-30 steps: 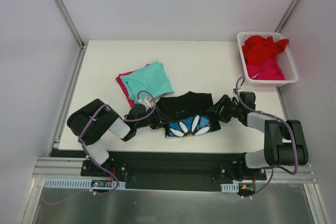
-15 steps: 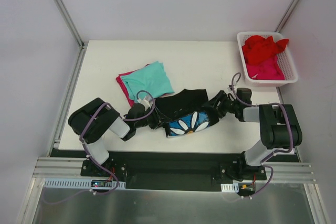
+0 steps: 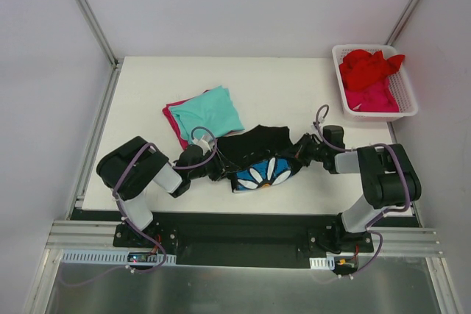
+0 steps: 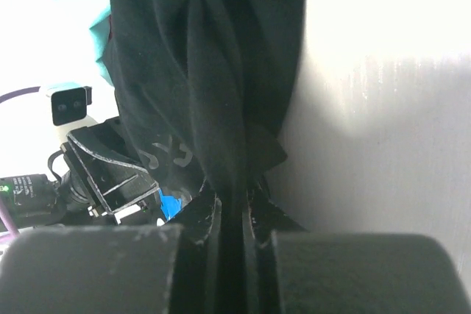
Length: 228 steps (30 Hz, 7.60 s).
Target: Fold and stack the t-shirts
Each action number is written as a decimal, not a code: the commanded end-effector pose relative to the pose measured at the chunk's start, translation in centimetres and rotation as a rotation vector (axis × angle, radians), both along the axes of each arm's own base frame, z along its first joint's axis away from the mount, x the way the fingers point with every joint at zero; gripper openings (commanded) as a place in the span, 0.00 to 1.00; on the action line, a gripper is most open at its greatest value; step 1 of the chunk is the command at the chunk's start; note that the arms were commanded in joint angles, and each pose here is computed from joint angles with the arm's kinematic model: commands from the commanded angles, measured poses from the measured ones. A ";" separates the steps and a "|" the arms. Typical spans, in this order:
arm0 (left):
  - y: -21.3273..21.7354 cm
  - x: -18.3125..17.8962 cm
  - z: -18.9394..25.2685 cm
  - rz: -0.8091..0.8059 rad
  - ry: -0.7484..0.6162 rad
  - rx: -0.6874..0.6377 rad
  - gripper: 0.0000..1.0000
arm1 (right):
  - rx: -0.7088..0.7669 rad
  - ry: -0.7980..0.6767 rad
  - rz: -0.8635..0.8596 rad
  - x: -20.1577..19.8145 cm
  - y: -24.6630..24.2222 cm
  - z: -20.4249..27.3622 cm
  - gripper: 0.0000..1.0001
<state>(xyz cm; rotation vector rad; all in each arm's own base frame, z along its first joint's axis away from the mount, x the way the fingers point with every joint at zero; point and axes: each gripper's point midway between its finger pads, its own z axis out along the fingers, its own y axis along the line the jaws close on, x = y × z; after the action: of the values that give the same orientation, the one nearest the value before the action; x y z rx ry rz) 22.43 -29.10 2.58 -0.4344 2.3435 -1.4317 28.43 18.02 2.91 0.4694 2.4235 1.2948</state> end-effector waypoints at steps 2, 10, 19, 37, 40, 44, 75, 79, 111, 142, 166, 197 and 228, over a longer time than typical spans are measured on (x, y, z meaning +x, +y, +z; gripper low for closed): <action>-0.2 0.3 1.2 -0.013 -0.035 -0.036 0.21 | -0.018 -0.017 0.038 -0.9 0.6 1.3 0.01; 0.0 1.3 3.8 -0.014 -0.111 0.025 0.00 | -0.108 -0.126 0.070 -0.5 0.6 5.2 0.01; 0.7 3.7 10.5 0.019 -0.251 0.129 0.00 | -0.113 -0.240 0.071 0.9 1.4 12.1 0.01; 7.3 9.9 17.2 0.192 -0.355 0.202 0.00 | -0.013 -0.298 0.240 6.6 6.8 18.7 0.01; 8.0 10.6 17.8 0.192 -0.366 0.209 0.00 | 0.012 -0.295 0.291 7.9 8.3 19.2 0.01; 9.0 11.6 18.3 0.207 -0.372 0.210 0.00 | 0.024 -0.303 0.317 9.5 9.6 19.8 0.01; 18.1 20.9 21.9 0.301 -0.507 0.317 0.00 | 0.252 -0.375 0.582 15.9 20.6 19.8 0.01; 18.6 20.0 19.3 0.334 -0.491 0.314 0.00 | 0.248 -0.306 0.607 13.9 21.7 15.6 0.01; 19.1 26.3 22.9 0.322 -0.550 0.268 0.00 | 0.305 -0.422 0.577 18.7 20.9 22.1 0.01; 20.9 24.1 18.4 0.360 -0.502 0.325 0.00 | 0.305 -0.271 0.615 15.7 21.8 15.4 0.01; 21.7 22.4 15.3 0.365 -0.431 0.300 0.00 | 0.300 -0.230 0.636 15.0 21.7 14.1 0.01; 19.0 15.0 2.4 0.340 -0.195 0.226 0.00 | 0.222 -0.102 0.674 11.8 19.7 8.0 0.01; 20.1 18.5 13.2 0.327 -0.428 0.332 0.99 | 0.238 -0.267 0.668 14.4 17.2 14.4 0.96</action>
<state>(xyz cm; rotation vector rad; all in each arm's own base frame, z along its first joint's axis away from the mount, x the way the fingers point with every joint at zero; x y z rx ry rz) 40.40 -9.46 11.55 -0.4471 2.0652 -0.9357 41.67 36.11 10.26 -0.3651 2.4527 1.7961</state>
